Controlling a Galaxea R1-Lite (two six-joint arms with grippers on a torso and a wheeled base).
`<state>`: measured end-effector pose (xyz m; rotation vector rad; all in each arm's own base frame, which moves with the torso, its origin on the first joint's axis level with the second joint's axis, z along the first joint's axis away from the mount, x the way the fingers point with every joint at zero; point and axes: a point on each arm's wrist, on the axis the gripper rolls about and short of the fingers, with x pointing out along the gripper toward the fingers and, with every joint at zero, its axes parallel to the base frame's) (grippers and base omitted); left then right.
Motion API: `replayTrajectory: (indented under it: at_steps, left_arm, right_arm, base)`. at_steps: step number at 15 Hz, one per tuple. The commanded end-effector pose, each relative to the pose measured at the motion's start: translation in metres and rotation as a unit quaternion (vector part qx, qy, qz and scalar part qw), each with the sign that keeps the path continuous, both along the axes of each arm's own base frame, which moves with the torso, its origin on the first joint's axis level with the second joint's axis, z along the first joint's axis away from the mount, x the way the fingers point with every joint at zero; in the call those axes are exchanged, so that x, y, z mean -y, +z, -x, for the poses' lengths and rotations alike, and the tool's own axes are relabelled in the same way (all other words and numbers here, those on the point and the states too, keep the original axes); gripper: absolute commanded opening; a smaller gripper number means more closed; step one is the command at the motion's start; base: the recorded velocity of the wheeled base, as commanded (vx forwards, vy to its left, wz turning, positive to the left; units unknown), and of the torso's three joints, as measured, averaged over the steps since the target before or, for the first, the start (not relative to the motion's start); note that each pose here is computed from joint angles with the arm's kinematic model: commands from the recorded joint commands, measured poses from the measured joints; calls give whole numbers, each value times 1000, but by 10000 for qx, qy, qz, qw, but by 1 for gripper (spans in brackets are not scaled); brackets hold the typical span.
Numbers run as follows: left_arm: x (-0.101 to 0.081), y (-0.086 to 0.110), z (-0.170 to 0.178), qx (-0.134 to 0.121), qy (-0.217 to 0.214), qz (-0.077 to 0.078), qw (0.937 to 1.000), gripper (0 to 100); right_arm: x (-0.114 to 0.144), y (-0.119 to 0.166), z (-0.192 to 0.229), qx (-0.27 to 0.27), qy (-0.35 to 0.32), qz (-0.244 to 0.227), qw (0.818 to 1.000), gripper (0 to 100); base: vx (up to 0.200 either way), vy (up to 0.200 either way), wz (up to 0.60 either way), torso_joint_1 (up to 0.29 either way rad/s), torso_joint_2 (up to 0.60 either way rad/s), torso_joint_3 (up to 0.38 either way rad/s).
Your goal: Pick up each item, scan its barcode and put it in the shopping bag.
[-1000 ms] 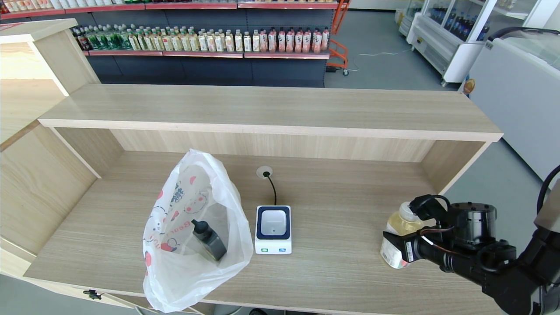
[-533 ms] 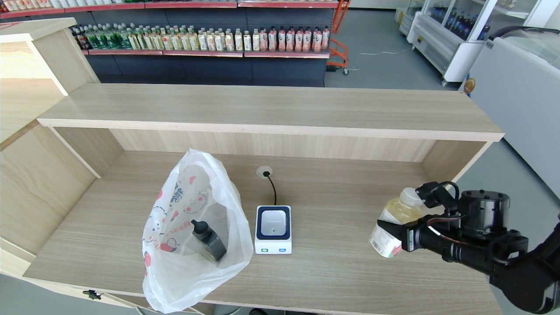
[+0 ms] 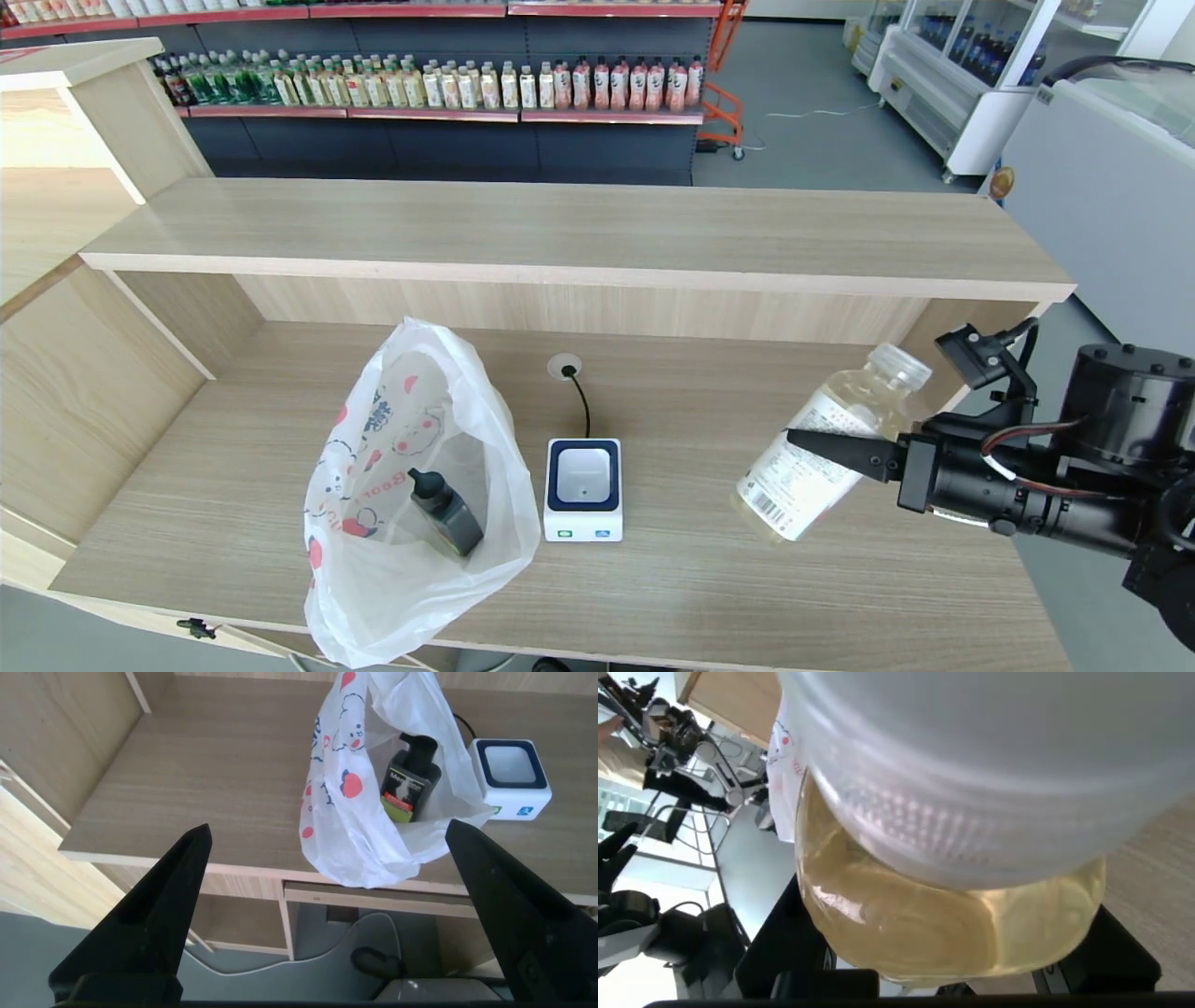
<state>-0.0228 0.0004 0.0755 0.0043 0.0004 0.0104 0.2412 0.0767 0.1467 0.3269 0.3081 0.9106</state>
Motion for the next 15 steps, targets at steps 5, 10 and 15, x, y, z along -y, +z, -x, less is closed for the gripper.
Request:
replayTrajectory:
  at_steps: [5,10,15]
  left_arm:
    - [0,0,0,2,2,-2,10000,100]
    - [0,0,0,2,2,-2,10000,100]
    - [0,0,0,2,2,-2,10000,100]
  right_arm:
    - [-40,-5,19,-150,890,17,9959,0]
    - [-52,-9,22,-286,1107,6,9934,0]
    - [-64,-8,28,-377,1329,-79,9904,0]
  base:
    - [0,0,0,0,0,0]
    - [0,0,0,0,0,0]
    - [0,0,0,0,0,0]
